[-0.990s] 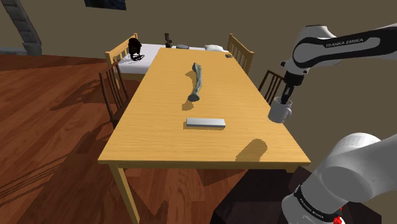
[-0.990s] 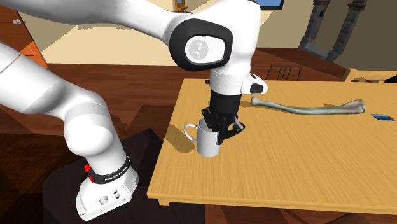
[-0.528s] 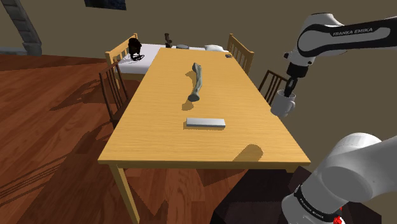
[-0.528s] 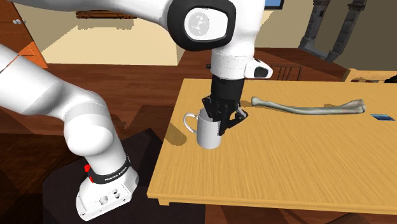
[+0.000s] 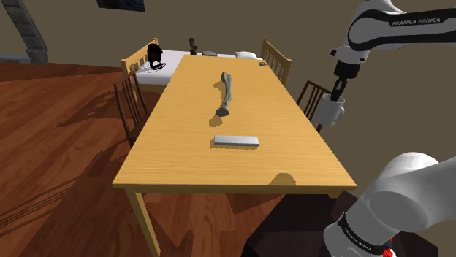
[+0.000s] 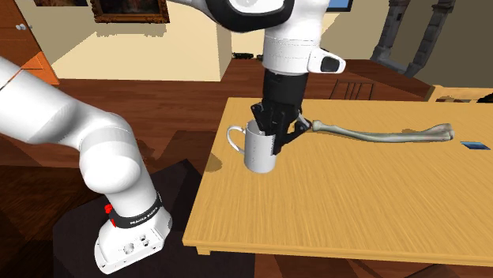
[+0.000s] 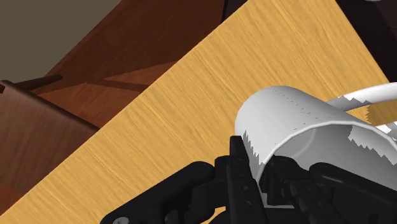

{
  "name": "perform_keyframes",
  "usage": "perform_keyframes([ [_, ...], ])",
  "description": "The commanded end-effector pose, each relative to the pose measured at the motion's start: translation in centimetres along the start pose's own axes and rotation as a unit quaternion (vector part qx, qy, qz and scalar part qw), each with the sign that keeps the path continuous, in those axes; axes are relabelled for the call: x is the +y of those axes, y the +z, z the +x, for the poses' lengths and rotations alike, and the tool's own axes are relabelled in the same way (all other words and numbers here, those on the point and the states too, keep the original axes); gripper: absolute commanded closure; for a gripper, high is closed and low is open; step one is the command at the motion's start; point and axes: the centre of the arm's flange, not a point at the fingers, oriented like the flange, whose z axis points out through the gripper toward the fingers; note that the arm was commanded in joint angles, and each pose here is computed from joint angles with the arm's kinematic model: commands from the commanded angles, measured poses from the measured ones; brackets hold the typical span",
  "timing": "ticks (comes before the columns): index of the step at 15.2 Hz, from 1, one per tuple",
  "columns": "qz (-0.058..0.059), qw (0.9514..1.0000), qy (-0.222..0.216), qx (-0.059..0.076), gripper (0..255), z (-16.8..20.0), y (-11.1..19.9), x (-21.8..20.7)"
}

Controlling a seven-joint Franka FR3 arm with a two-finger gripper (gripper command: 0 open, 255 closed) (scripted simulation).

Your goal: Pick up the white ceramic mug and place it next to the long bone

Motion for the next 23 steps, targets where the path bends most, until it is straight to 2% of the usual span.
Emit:
perform_keyframes([
  [1, 0.0, 1.0, 0.0, 0.0, 255, 0.0, -0.7, -0.1],
  [23, 0.0, 1.0, 0.0, 0.0, 255, 27.8, -2.0, -8.6],
])
